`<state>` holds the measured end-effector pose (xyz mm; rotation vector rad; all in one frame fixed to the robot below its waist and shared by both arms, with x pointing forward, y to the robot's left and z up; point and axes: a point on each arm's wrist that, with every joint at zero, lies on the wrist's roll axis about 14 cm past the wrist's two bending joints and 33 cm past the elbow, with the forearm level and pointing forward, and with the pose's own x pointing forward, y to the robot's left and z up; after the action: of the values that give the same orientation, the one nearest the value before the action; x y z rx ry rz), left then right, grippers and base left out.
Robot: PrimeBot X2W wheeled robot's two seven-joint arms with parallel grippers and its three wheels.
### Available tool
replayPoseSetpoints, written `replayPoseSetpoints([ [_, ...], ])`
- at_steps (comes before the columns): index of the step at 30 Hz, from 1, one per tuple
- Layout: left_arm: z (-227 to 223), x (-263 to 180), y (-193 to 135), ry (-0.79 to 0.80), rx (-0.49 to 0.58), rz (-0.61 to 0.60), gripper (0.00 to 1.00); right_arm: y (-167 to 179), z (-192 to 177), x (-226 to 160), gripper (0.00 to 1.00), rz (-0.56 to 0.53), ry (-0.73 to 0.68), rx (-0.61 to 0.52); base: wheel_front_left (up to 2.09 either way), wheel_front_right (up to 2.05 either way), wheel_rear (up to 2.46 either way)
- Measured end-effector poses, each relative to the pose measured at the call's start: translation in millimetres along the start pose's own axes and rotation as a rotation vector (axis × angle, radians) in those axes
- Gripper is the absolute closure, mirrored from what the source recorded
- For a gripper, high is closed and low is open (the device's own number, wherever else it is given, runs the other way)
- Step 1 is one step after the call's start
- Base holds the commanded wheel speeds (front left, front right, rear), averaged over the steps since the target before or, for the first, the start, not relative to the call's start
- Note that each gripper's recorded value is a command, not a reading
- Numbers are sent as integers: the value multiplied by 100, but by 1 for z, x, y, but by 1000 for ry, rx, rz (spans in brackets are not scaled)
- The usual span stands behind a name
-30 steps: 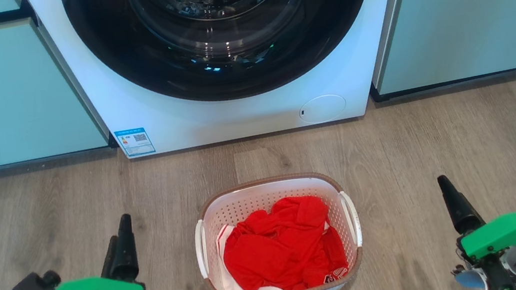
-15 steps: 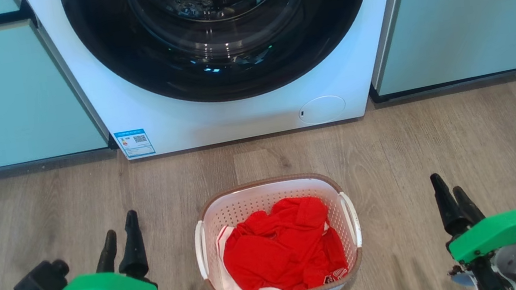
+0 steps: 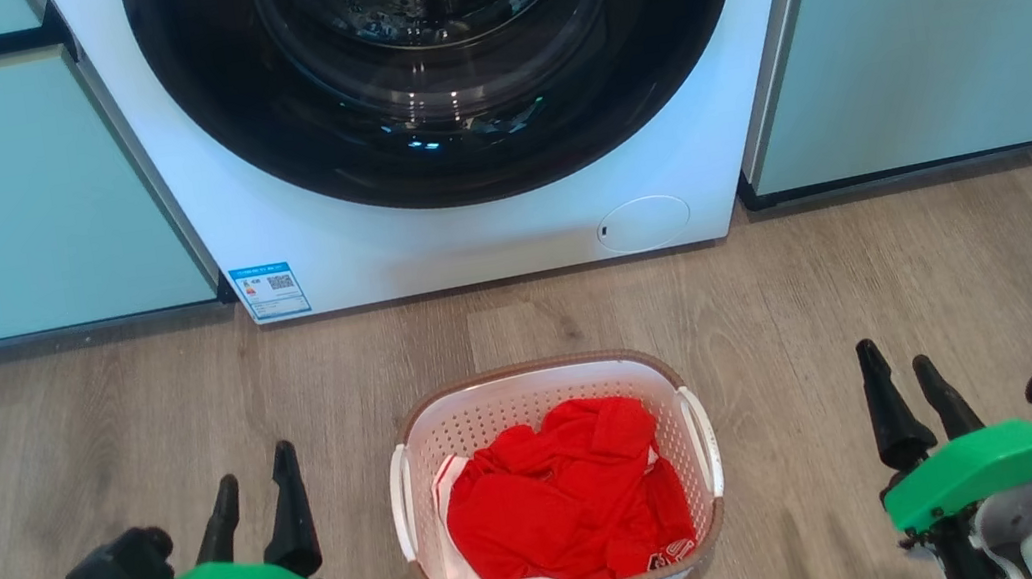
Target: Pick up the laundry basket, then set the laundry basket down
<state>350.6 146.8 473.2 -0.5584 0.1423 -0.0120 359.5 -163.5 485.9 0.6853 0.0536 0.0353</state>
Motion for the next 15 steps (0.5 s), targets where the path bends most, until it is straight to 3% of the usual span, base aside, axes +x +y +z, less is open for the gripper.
replayPoseSetpoints([
  [15, 0, -1, -8, -31, 200, -30, 0, 10, 4, -1, 0, 42, -26, -179, 0, 0, 0],
])
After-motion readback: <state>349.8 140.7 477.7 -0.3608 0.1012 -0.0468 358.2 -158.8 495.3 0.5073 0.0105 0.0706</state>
